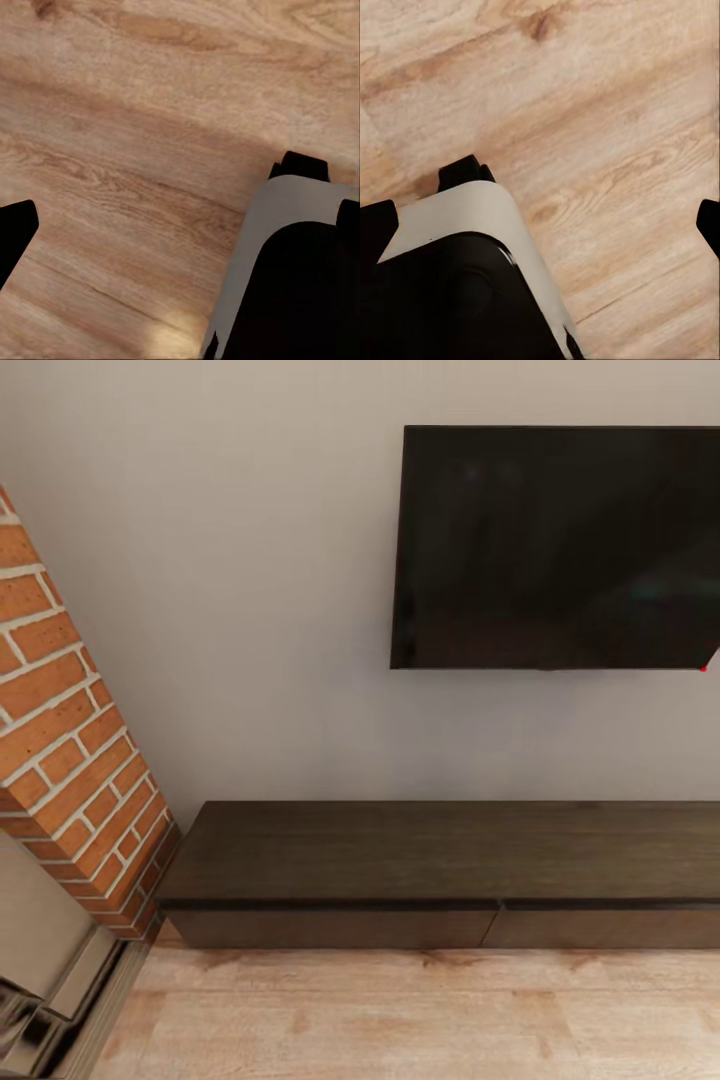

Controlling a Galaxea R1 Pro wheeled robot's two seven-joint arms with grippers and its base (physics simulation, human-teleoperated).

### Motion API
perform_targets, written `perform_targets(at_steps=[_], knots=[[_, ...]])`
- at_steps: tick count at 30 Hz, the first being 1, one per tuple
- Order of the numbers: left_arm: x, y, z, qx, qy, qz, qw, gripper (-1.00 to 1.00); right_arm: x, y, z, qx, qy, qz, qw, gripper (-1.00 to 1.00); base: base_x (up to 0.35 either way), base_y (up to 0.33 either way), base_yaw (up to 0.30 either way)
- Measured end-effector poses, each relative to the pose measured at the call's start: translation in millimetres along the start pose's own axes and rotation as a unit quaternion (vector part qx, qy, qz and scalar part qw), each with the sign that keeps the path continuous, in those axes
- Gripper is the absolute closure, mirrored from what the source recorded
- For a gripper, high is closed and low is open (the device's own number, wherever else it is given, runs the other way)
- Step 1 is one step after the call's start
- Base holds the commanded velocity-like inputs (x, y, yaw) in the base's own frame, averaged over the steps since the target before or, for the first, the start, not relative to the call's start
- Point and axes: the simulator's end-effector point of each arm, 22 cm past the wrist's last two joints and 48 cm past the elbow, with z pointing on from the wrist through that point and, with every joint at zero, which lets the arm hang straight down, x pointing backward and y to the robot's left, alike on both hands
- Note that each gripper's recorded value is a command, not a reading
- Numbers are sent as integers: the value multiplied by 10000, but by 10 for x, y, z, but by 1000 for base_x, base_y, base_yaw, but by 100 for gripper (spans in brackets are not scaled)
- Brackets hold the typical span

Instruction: Place each of the two pumpkins and all three candles from the living room inside a cabinet in the living room (use any cabinet), then make sure every cabinet is closed, and position the cauldron so it is next to a table in the living room.

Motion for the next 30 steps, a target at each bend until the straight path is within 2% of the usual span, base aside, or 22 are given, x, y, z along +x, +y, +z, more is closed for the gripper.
perform_targets(at_steps=[4, 8, 12, 30], knots=[[443, 21, -76, 2, 284, 92, 9996, -100, 432, -157, -35, 97, 290, -82, 9995, -100, 0, 0, 0], [694, 82, -120, -37, 462, 133, 9988, -100, 608, -74, -72, 44, 419, -94, 9991, -100, 0, 0, 0], [716, 114, -120, -52, 460, 156, 9988, -100, 678, 69, -102, -47, 465, -76, 9989, -100, 0, 0, 0], [728, 91, -127, -36, 473, 153, 9988, -100, 688, 80, -106, -54, 471, -78, 9988, -100, 0, 0, 0]])
